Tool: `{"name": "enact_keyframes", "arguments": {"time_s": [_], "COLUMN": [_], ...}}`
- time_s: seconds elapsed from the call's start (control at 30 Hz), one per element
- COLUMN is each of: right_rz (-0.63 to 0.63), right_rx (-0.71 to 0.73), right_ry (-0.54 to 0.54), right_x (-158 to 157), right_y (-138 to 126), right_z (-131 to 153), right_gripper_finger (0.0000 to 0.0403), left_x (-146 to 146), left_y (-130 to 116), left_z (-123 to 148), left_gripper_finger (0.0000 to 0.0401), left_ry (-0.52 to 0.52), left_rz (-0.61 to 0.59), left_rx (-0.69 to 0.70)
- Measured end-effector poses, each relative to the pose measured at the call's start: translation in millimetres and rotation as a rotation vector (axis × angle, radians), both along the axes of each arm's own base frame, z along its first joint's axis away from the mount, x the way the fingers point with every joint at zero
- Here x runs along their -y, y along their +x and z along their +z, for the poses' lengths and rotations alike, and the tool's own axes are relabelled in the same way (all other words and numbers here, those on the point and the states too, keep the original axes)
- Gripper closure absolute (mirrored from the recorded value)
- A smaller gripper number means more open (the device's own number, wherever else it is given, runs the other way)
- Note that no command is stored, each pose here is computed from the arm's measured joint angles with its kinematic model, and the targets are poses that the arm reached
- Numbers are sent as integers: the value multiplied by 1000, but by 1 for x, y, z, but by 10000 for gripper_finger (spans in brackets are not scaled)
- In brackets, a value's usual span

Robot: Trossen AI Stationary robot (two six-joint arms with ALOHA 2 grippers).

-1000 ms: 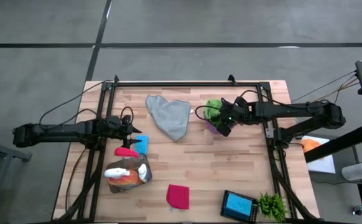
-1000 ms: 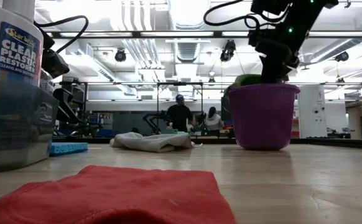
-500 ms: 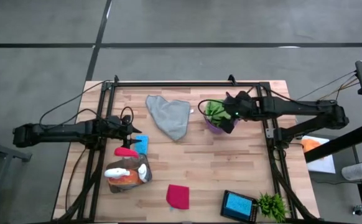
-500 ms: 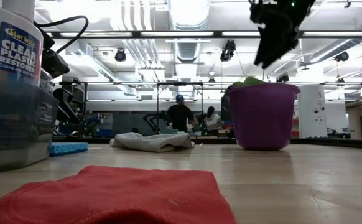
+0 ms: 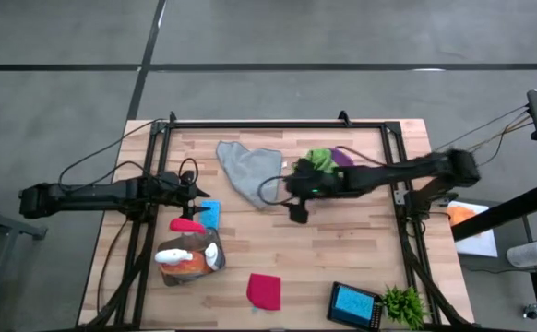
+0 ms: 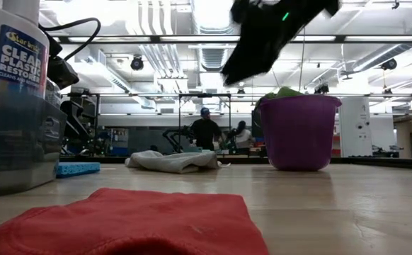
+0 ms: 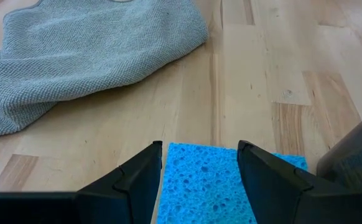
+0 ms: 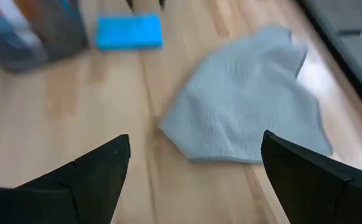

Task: Pick & Place Kitchen Items
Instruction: Put the gray microfiber towel into the purple bucket

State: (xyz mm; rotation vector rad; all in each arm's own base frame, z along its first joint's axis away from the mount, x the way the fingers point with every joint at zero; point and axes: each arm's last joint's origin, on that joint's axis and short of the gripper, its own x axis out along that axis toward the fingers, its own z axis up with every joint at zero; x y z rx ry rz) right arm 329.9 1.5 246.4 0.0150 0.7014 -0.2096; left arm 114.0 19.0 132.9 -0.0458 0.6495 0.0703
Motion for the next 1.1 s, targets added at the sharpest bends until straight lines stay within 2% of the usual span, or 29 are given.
{"name": "enact_keyframes", "arguments": {"time_s": [0.2,0.53,0.8,1.1], "right_rz": [18,26,19,33], "right_rx": [-120,-299,-399,-410], "right_ry": [6,0,25,48], "right_x": [15,39,52,50], "right_y": [47,106,123,122], "right_z": [-39,-66,-94,-98], "right_gripper_finger": [48,48,48,48], "left_x": [0,0,0,0], "left_y": [0,0,0,0], "left_z": [0,0,0,0], "left_gripper_finger": [187,187,187,187], "left_ry": [0,0,-1,-1], "left_rz": [0,0,0,-1], "left_rx": [-1,-1,-5,-5]}}
